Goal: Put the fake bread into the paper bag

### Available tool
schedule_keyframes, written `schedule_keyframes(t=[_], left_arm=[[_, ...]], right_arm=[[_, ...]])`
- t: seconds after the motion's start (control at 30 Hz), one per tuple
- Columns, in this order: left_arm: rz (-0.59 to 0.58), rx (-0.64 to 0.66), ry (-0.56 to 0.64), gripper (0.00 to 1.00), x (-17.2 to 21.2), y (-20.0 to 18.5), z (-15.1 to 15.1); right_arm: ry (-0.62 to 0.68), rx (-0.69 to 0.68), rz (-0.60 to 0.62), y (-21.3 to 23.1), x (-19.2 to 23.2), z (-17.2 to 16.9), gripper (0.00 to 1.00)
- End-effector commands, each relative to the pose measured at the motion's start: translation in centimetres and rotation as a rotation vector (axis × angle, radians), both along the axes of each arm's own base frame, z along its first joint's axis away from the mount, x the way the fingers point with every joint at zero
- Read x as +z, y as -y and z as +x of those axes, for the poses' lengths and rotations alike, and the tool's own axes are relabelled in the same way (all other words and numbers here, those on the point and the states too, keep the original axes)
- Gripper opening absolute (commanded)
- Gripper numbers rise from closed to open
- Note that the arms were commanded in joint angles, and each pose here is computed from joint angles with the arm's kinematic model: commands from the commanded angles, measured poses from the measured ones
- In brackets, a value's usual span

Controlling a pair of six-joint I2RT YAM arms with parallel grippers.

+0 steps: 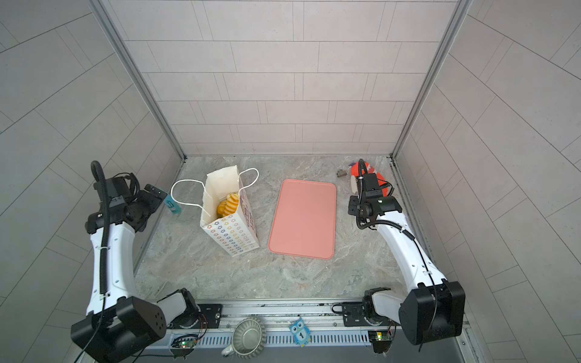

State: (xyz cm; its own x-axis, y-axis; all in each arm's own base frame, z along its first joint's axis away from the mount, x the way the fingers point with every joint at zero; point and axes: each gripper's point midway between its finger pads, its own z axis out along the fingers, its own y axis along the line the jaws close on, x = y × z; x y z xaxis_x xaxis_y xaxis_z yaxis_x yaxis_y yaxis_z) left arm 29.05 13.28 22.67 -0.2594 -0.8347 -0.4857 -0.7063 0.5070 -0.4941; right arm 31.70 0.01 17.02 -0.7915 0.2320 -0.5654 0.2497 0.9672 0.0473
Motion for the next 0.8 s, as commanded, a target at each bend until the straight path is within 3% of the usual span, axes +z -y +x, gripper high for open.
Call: schedule_keyframes(t=[0.0, 0.33, 0.5, 0.77], left_arm=[[0.051, 0.056, 0.066, 1.0, 0.1, -1.1, 0.1], [0.045, 0.066, 0.02, 1.0, -5.7, -1.1, -0.5], [0.017, -0.01, 0.015, 1.0, -6.6, 0.1, 0.2], [0.033, -0.123, -0.029, 1.0, -7.5, 2.8, 1.1]], right_arm=[[0.031, -0.074, 0.014, 1.0, -1.5, 1.0, 0.37], [-0.135, -0.153, -0.061, 3.9, -7.9, -0.5, 0.38], [-0.22, -0.187, -0.05, 4.7, -10.6, -1.1, 0.41], [-0.311, -0.228, 0.027, 5.1, -13.3, -1.9, 0.55]])
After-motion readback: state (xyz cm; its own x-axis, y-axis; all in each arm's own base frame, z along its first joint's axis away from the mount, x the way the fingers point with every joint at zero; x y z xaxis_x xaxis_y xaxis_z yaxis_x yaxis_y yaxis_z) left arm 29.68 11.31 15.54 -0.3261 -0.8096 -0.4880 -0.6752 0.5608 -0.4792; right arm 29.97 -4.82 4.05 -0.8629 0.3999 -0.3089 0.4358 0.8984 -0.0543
